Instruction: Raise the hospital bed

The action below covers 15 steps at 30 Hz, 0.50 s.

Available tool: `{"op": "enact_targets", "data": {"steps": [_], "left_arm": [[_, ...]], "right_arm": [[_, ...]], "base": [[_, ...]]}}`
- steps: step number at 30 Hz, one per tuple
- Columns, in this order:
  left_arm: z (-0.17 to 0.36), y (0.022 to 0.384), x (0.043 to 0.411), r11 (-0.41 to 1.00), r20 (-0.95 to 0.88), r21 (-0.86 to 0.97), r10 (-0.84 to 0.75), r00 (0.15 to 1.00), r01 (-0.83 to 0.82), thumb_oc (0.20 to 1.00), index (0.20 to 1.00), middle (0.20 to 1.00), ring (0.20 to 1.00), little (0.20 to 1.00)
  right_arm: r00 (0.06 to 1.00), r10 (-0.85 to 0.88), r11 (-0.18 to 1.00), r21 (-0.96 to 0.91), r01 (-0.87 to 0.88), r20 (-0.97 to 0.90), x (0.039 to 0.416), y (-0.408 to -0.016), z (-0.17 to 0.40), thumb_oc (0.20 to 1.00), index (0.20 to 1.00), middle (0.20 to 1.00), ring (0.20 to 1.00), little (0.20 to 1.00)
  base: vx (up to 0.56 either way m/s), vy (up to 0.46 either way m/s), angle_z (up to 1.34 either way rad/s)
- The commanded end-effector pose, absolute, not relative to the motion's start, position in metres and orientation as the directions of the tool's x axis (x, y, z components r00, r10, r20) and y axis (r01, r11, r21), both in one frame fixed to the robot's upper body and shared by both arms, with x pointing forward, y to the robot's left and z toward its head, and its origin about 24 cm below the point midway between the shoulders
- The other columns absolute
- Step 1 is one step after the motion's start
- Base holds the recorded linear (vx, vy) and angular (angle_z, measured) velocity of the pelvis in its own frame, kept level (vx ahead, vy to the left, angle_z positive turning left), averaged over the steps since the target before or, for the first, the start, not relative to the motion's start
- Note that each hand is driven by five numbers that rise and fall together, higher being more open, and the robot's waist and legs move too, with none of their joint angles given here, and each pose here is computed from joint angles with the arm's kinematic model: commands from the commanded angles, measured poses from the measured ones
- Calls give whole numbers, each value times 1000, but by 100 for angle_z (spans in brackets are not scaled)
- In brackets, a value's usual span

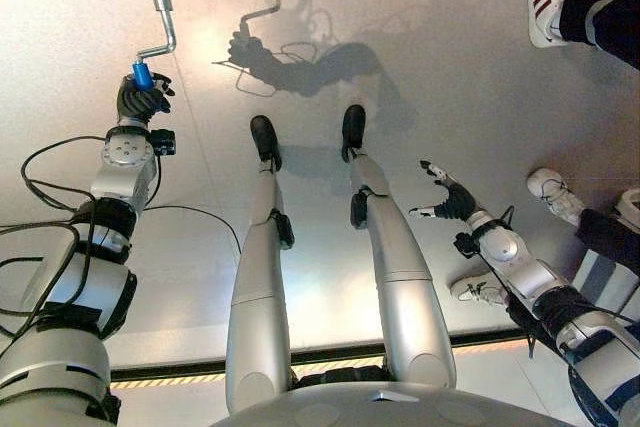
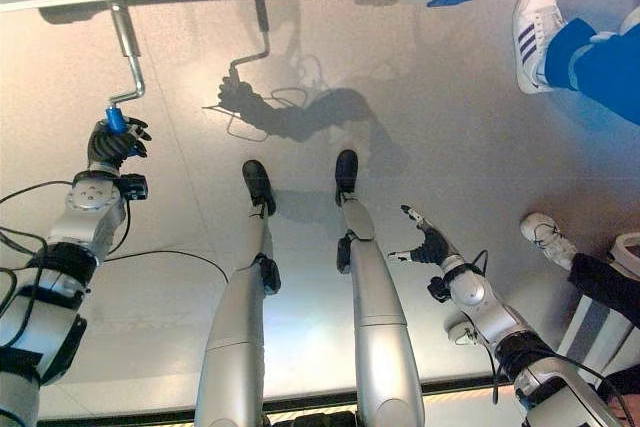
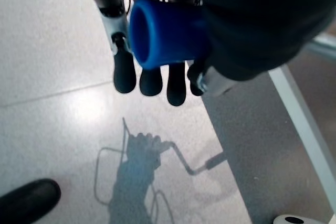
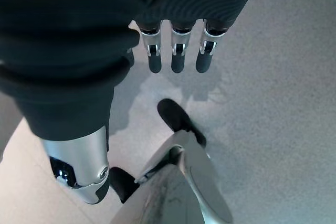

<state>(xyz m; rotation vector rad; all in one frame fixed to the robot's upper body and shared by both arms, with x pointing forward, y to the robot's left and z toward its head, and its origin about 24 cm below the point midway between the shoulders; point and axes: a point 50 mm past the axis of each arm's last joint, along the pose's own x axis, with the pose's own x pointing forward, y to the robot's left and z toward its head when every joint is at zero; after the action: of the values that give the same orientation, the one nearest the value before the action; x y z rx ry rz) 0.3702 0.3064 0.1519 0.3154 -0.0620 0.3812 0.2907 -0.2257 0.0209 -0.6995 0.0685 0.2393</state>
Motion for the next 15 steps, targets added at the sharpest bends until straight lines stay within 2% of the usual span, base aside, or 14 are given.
{"op": "enact_targets", "data": {"steps": [1,15], "left_arm": [[165,285,380,879,182,352,273,945,-322,200,200,200,200,200],[196,270,396,835,227,456,227,947,-309,200,200,200,200,200]], "right_arm": [[956,232,740,-605,-294,-180,281,-219,11,1000,1000,1000,1000,1000],[944,255,732,-596,-329,-209,283,-213,7,1000,1000,1000,1000,1000]], "base": [[0,0,0],[4,-2,-1]]}}
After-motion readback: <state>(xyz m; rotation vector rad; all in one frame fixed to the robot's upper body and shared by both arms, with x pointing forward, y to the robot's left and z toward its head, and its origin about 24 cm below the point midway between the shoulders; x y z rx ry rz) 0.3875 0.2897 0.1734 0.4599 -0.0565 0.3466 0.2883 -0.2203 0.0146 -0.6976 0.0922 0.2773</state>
